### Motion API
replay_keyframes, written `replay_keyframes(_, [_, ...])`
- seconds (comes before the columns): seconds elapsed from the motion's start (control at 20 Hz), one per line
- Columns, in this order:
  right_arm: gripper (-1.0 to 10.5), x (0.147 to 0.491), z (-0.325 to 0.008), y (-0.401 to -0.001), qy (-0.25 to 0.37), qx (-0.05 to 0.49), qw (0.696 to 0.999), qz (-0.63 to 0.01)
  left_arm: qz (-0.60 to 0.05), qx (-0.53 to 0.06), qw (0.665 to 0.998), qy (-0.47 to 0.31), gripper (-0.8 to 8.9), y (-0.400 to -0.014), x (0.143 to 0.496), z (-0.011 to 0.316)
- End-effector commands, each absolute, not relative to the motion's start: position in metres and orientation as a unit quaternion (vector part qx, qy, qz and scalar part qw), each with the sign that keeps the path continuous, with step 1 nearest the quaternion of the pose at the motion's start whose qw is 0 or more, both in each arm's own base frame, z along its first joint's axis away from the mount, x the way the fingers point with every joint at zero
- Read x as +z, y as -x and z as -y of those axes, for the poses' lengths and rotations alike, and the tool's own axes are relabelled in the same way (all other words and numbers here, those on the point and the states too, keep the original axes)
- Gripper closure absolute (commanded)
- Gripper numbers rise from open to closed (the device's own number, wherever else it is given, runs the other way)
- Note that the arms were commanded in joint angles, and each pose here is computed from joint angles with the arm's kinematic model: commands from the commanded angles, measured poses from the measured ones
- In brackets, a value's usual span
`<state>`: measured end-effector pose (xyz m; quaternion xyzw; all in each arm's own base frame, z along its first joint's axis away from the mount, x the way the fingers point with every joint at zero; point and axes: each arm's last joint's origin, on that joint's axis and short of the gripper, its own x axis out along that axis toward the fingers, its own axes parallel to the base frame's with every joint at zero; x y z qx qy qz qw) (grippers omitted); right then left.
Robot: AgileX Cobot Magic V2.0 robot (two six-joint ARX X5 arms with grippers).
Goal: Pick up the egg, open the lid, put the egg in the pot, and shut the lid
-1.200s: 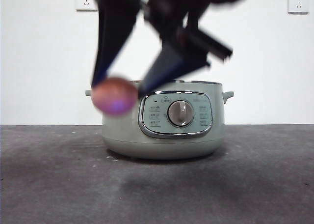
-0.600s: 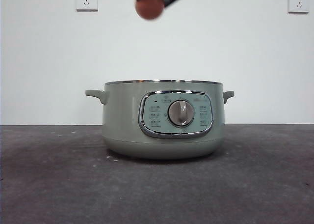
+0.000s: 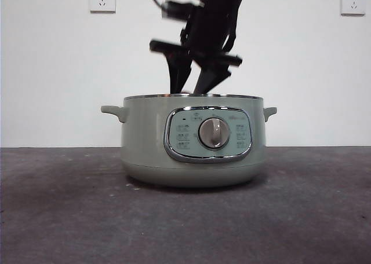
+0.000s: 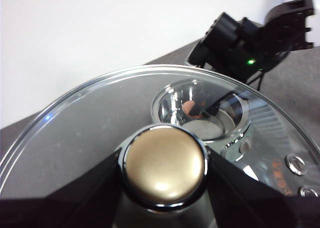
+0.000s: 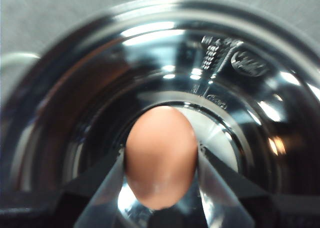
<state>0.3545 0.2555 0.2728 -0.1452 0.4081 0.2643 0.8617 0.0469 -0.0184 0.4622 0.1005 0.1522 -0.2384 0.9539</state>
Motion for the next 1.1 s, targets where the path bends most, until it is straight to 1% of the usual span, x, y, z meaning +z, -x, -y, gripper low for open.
replay_keyframes(0.05, [9.6,0.26,-0.258,-0.363,0.154,0.264,0.857,-0.415,-0.124,-0.237,0.959,-0.096,8.21,-0.043,0.469,0.017])
replay_keyframes(0.2, [9.6,0.241,-0.257,-0.371,0.159,0.256,0.847,-0.437,-0.125,-0.237,0.959,-0.096,8.21,-0.043,0.468,0.017])
replay_keyframes(0.45, [9.6,0.221,-0.256,-0.376,0.168,0.249,0.833,-0.465,-0.124,-0.246,0.957,-0.095,8.21,-0.042,0.469,0.018])
replay_keyframes(0.65, [9.6,0.219,-0.256,-0.376,0.169,0.248,0.83,-0.469,-0.124,-0.246,0.957,-0.095,8.21,-0.042,0.468,0.018])
replay_keyframes(0.7, [9.0,0.219,-0.256,-0.376,0.169,0.248,0.83,-0.469,-0.124,-0.246,0.957,-0.095,8.21,-0.042,0.468,0.018])
replay_keyframes(0.8, [5.6,0.222,-0.256,-0.375,0.168,0.249,0.832,-0.467,-0.124,-0.246,0.957,-0.095,8.21,-0.042,0.469,0.018])
replay_keyframes(0.85, [4.8,0.227,-0.256,-0.375,0.167,0.249,0.833,-0.464,-0.124,-0.246,0.957,-0.095,8.21,-0.043,0.468,0.018])
replay_keyframes(0.95, [4.7,0.246,-0.256,-0.375,0.161,0.253,0.841,-0.45,-0.127,-0.246,0.956,-0.095,8.21,-0.045,0.468,0.018])
replay_keyframes(1.1, [4.7,0.298,-0.247,-0.361,0.152,0.257,0.856,-0.421,-0.132,-0.246,0.955,-0.095,8.21,-0.049,0.468,0.019])
